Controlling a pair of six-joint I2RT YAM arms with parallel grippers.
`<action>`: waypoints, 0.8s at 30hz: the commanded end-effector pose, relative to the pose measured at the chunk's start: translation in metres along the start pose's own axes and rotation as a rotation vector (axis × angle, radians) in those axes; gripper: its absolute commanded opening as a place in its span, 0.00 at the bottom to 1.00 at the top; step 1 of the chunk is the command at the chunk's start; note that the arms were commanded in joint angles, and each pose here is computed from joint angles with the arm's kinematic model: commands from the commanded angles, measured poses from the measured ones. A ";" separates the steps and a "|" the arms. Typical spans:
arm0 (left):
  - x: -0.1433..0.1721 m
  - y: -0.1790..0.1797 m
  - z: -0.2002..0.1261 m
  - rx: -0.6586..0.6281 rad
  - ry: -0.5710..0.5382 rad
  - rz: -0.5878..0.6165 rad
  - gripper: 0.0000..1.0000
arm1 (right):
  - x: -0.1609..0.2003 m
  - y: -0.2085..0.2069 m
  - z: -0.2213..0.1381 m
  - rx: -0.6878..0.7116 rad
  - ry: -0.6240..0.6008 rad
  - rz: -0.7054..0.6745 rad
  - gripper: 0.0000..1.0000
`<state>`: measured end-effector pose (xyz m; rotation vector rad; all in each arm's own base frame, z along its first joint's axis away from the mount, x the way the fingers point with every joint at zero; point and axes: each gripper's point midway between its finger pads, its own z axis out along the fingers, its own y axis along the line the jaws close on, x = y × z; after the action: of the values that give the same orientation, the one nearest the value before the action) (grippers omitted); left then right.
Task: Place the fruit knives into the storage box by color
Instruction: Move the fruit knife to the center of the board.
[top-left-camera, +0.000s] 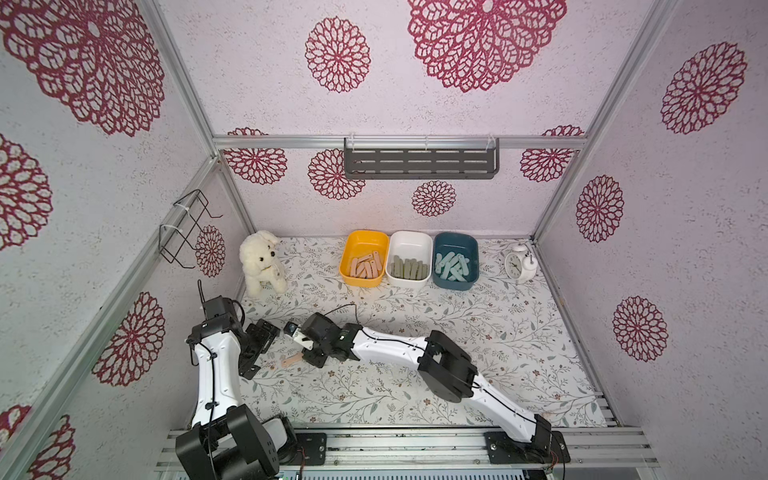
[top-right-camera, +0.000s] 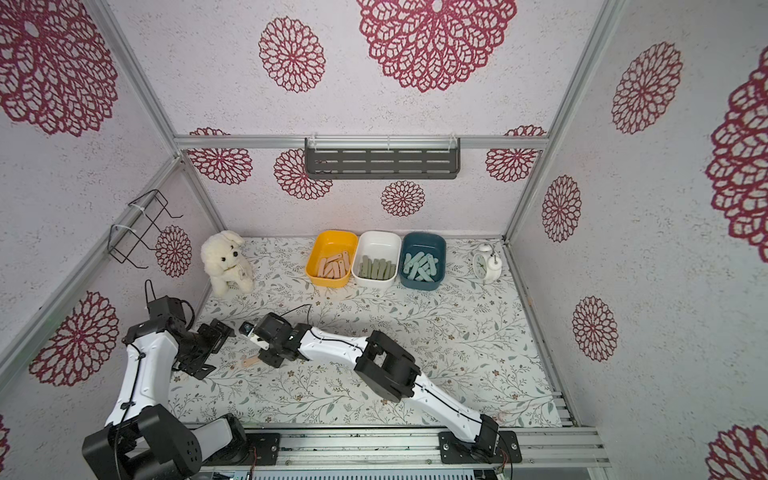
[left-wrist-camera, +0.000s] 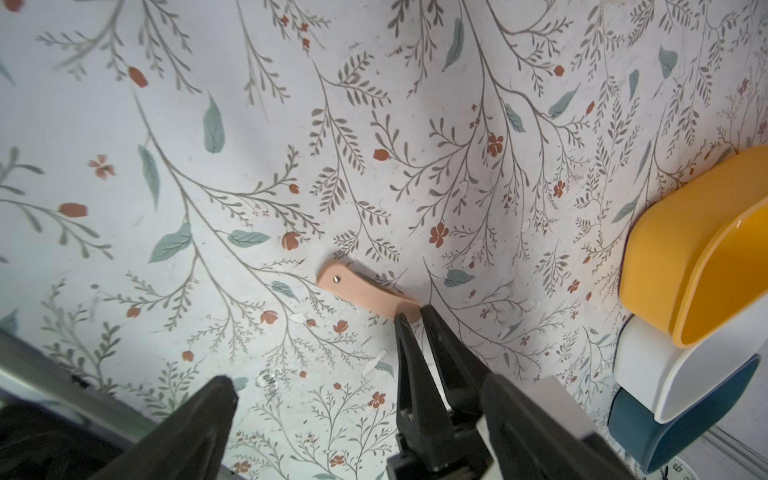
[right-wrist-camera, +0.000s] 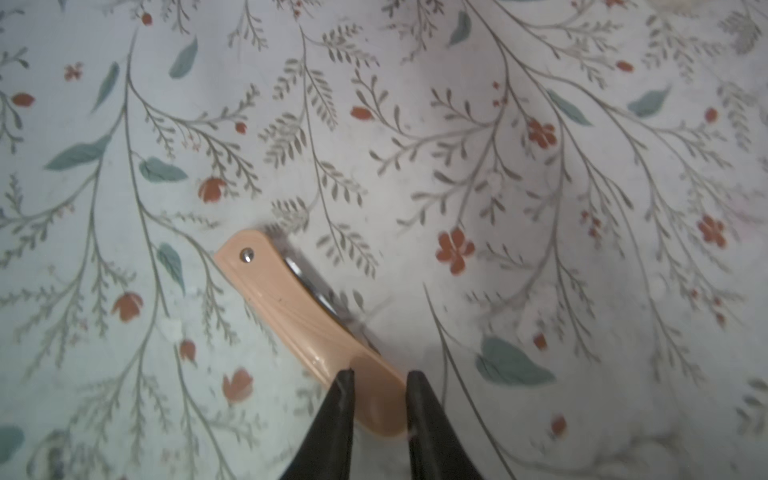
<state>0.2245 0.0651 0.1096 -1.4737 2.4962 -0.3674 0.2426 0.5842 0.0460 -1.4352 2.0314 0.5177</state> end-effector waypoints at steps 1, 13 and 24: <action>0.005 -0.015 0.012 0.038 0.005 0.005 0.97 | 0.060 -0.033 0.009 0.029 0.142 0.058 0.27; 0.068 -0.044 0.080 0.024 0.142 0.125 0.97 | 0.114 -0.065 -0.031 0.053 0.160 0.187 0.31; 0.095 -0.039 0.086 0.022 0.168 0.144 0.99 | 0.123 0.001 -0.044 -0.218 0.144 0.231 0.42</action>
<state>0.2363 -0.0458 0.0306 -1.2777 2.7437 -0.4954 0.2443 0.4911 0.0340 -1.2891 2.1668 0.7489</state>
